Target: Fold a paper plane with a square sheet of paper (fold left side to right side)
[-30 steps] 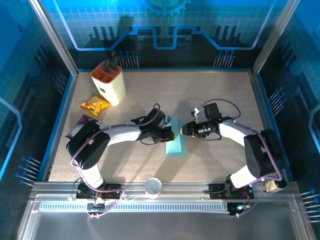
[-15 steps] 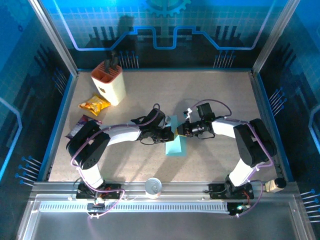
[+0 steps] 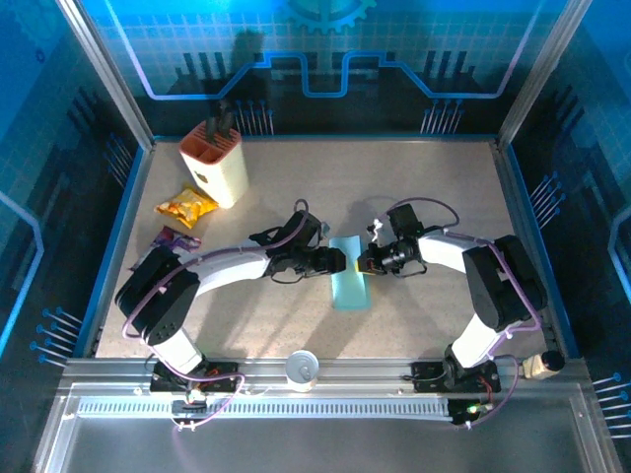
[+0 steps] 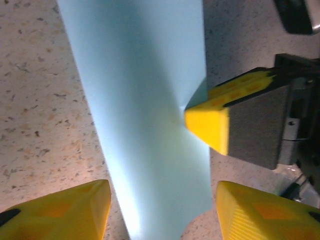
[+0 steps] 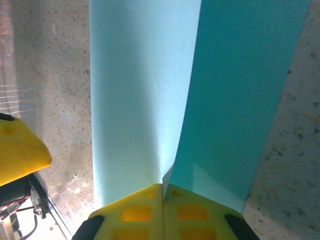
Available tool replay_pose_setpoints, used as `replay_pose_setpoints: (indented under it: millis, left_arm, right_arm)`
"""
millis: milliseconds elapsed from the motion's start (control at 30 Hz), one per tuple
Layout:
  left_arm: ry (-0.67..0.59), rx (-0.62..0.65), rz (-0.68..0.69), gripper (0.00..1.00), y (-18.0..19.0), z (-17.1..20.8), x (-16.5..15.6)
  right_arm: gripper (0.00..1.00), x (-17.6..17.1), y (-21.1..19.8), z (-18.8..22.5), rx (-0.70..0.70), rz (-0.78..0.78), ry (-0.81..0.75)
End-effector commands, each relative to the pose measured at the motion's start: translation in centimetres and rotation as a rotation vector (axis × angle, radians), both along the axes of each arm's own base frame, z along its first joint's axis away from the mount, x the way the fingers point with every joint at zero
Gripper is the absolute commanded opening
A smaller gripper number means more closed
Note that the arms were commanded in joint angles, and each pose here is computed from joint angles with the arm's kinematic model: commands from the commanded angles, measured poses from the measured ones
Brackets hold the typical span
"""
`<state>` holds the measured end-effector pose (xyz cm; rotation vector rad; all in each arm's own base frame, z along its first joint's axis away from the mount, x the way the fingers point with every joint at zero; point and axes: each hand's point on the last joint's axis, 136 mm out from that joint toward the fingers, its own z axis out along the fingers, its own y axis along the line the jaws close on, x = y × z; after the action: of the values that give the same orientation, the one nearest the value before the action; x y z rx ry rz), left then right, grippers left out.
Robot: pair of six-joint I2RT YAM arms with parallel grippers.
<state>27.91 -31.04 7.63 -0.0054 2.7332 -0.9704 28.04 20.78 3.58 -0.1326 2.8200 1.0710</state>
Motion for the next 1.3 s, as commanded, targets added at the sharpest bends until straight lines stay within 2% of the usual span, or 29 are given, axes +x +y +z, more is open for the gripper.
replay_pose_setpoints:
  millis: [0,100,267,367,533,733,1033,1267]
  left_arm:
    - [0.036,0.051,0.006,0.64,0.4,-1.3,0.0]
    - [0.053,0.056,-0.006,0.66,-0.1,-1.9,0.0]
    - [0.069,0.073,-0.017,0.65,-0.9,-2.9,0.1]
    - [0.082,0.083,-0.011,0.61,-1.0,-3.6,0.2]
    - [0.104,0.12,-0.01,0.49,-1.0,-4.9,0.1]
    - [0.13,0.204,-0.016,0.41,-0.2,-6.8,-0.4]
    - [0.153,0.319,-0.062,0.42,-0.1,-8.6,-1.6]
    - [0.174,0.339,-0.039,0.47,-0.1,-9.3,-1.5]
  right_arm:
    - [0.01,-0.3,-0.1,0.2,-0.043,0.017,-0.006]
    - [0.01,-0.4,0.0,0.2,-0.039,0.02,-0.007]
    - [0.01,-0.4,0.0,0.2,-0.037,0.025,-0.007]
    - [0.02,-0.4,0.0,0.3,-0.038,0.028,-0.009]
    - [0.03,-0.4,0.0,0.2,-0.038,0.026,-0.006]
    - [0.21,-0.4,-0.7,1.0,-0.061,0.013,-0.024]
    - [0.46,0.5,-5.5,3.9,-0.111,-0.12,-0.105]
    - [0.51,0.4,-7.7,5.1,-0.137,-0.182,-0.142]
